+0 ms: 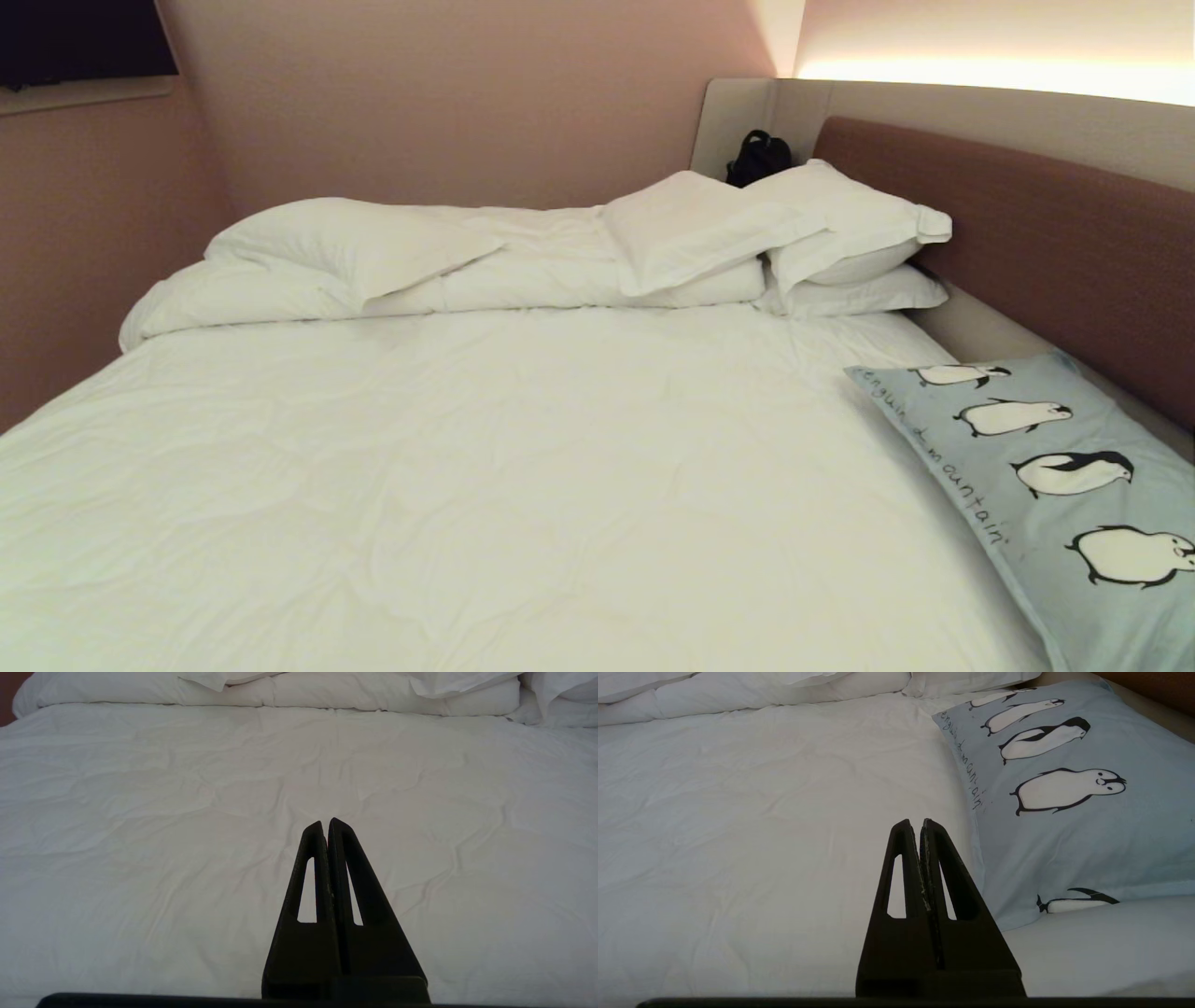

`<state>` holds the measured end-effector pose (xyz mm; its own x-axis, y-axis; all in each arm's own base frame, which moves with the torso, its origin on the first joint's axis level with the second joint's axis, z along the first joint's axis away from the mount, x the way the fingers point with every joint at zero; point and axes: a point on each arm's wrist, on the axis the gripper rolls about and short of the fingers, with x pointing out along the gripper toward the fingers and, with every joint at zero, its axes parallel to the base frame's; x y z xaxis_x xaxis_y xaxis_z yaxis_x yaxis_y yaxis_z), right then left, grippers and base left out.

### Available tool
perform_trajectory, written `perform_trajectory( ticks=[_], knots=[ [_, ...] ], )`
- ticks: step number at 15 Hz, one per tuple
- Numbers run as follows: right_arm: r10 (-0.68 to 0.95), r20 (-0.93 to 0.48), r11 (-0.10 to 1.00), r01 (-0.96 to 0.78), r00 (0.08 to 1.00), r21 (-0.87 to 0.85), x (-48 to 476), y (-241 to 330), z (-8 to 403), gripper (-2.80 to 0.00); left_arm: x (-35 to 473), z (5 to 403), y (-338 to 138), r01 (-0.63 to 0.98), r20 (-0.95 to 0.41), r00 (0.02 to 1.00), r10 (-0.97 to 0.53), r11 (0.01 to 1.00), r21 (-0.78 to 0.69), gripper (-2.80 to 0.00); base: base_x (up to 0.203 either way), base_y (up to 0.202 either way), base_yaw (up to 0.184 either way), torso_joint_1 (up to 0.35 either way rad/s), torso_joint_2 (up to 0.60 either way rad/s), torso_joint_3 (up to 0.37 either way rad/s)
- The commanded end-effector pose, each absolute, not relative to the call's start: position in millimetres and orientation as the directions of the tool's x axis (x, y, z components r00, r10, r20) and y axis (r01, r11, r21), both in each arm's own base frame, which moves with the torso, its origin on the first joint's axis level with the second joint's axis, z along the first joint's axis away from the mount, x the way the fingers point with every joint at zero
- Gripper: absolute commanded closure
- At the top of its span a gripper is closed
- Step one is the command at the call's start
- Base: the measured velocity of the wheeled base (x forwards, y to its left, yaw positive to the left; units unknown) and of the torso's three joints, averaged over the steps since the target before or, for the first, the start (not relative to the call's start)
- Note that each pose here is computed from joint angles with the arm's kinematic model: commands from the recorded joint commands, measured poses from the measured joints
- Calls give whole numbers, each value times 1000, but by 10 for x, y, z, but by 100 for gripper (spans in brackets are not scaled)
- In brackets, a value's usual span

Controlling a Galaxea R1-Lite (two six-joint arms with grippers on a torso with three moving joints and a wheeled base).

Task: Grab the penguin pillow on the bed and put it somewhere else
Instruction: Pick up the pillow

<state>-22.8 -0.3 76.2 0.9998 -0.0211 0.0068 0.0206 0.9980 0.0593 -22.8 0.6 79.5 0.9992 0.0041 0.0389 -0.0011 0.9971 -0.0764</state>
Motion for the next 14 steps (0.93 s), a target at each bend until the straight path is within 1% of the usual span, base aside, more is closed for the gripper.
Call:
perform_trajectory(
  ticks=[1,5,8,11,14],
  knots=[
    [-21,8,998,21,1000,60,-228,-3,763,0,-229,796,6,-2,40,999,5,997,-77,0,0,0,0,0,0,0],
    [-23,20,999,23,1000,23,-242,-3,807,0,-229,796,6,-2,40,999,5,997,-77,0,0,0,0,0,0,0],
    [-21,77,1000,21,997,12,-355,-2,1161,0,-229,796,6,-2,40,999,5,997,-77,0,0,0,0,0,0,0],
    [-19,-24,1000,20,1000,10,-238,-3,1451,0,-229,796,6,-2,40,999,5,997,-77,0,0,0,0,0,0,0],
    [-22,-151,1000,25,988,17,66,-4,1653,0,-229,796,6,-2,40,999,5,997,-77,0,0,0,0,0,0,0]
  ],
)
